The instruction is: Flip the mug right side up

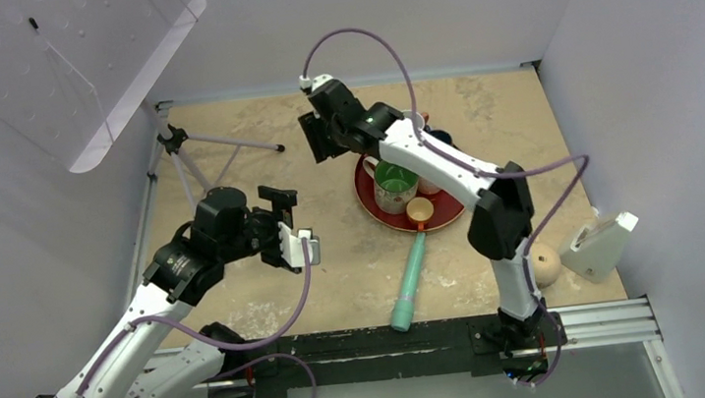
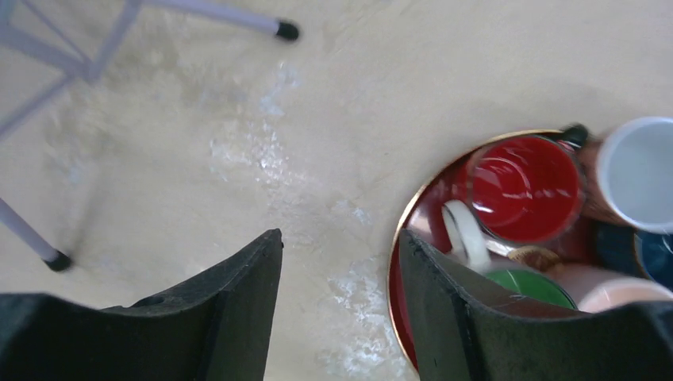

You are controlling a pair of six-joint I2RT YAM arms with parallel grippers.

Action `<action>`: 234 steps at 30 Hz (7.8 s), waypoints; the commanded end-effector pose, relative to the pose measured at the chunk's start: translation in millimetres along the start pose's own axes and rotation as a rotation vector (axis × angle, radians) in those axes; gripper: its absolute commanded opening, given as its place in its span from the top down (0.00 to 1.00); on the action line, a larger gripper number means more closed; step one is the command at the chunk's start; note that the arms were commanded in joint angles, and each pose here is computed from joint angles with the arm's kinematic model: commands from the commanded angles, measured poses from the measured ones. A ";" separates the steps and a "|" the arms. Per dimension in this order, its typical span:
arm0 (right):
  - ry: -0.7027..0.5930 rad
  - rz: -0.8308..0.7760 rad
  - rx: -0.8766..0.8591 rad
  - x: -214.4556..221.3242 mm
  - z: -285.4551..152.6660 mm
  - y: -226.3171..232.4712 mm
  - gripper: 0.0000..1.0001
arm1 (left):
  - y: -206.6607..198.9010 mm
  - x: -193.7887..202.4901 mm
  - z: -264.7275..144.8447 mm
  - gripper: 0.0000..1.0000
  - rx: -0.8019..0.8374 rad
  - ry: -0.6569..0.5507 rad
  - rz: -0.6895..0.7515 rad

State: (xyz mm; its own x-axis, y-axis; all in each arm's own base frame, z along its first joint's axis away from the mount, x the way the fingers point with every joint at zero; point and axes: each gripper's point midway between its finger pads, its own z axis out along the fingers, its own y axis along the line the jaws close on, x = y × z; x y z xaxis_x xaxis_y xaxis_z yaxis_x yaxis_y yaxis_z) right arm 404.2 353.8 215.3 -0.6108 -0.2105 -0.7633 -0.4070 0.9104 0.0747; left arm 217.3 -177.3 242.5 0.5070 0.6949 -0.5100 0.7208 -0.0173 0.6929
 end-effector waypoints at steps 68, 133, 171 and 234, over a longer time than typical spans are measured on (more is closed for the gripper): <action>0.195 1.542 1.242 337.2 -257.1 -317.5 0.29 | 7.8 -16.3 -26.5 0.00 -0.168 -0.093 -0.080; 0.948 0.558 0.586 325.6 -147.0 -275.3 0.42 | 0.7 -8.5 -21.0 0.00 -0.155 -0.075 -0.024; 0.647 0.477 0.318 219.5 -125.8 -252.1 0.11 | 2.9 -6.5 -17.2 0.00 -0.147 -0.065 -0.002; 0.152 1.897 1.281 329.2 -166.4 -255.5 0.28 | -7.5 -3.9 -17.6 0.00 -0.139 -0.070 -0.039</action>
State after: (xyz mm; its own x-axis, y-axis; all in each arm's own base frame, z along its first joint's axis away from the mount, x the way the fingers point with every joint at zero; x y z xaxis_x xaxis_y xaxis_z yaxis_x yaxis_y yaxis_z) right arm 200.7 12.7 49.1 0.2412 0.9466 -0.2138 0.9705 -0.2355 0.0523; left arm 201.0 -165.6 242.3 0.5058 0.6560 -0.5601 0.6812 0.0947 0.7260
